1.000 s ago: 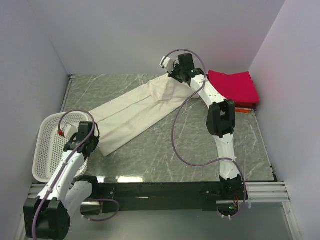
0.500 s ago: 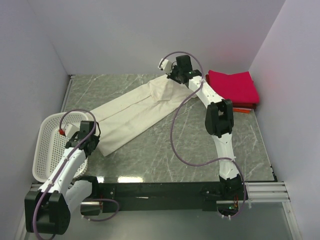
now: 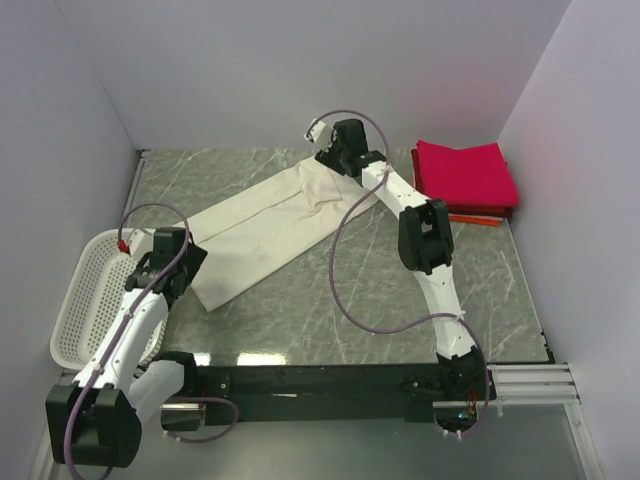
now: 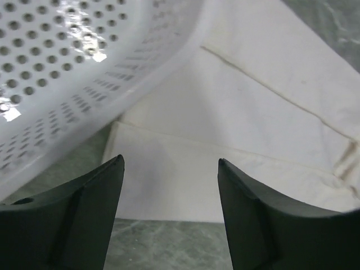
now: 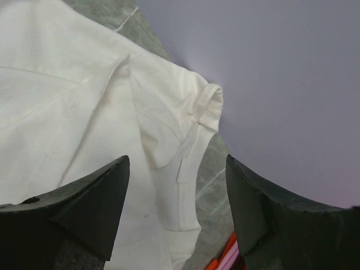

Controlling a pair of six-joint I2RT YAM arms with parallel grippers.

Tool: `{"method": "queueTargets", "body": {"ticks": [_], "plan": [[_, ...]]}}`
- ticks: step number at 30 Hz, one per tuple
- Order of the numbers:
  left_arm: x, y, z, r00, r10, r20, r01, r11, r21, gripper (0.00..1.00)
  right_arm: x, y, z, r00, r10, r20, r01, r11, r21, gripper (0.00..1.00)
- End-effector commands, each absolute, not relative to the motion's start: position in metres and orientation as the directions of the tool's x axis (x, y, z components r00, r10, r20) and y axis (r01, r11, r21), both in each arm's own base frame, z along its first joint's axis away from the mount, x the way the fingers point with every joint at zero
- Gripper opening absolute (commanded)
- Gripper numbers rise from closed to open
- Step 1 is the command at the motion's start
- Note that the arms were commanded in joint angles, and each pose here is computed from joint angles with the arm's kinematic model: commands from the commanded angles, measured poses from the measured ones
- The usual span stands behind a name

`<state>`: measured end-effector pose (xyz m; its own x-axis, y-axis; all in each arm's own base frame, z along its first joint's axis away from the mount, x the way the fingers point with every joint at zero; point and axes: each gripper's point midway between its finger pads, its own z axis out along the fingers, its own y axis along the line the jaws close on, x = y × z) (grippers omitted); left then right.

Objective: Fold and stack the t-shirts
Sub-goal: Fold the tshirt

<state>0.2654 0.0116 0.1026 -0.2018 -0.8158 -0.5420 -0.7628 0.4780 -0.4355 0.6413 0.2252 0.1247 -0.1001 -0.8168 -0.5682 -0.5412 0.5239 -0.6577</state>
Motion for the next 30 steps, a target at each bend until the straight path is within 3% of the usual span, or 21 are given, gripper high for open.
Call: {"method": "queueTargets", "body": {"ticks": [1,5,7,10,12,15,23,30], "plan": [[0.288,-0.012,0.142,-0.260,-0.797,-0.545,-0.601,0.576,-0.555,0.73,0.651,0.204,0.191,-0.088,-0.731,-0.677,-0.429,0.641,-0.636,0.75],[0.296,-0.048,0.143,-0.423,-0.733,-0.533,-0.416,0.679,-0.605,0.73,0.616,0.161,0.175,-0.193,-0.725,-0.661,-0.590,0.624,-0.512,0.75],[0.296,-0.076,0.136,-0.536,-0.666,-0.519,-0.268,0.717,-0.643,0.72,0.581,0.158,0.164,-0.195,-0.742,-0.641,-0.740,0.540,-0.401,0.75],[0.293,-0.108,0.118,-0.655,-0.595,-0.466,-0.145,0.704,-0.695,0.63,0.556,0.130,0.146,-0.249,-0.770,-0.588,-0.815,0.494,-0.302,0.74],[0.290,-0.126,0.100,-0.721,-0.546,-0.428,-0.123,0.708,-0.695,0.59,0.554,0.113,0.142,-0.273,-0.786,-0.555,-0.823,0.490,-0.288,0.67],[0.293,-0.152,0.090,-0.776,-0.451,-0.441,-0.054,0.745,-0.665,0.57,0.548,0.095,0.124,-0.323,-0.790,-0.521,-0.840,0.493,-0.227,0.64],[0.318,-0.186,0.084,-0.813,-0.355,-0.462,0.012,0.782,-0.623,0.52,0.550,0.086,0.097,-0.331,-0.808,-0.487,-0.853,0.477,-0.211,0.64],[0.326,-0.189,0.056,-0.837,-0.348,-0.423,-0.035,0.804,-0.593,0.45,0.558,0.080,0.083,-0.347,-0.811,-0.472,-0.846,0.487,-0.215,0.64]]}}
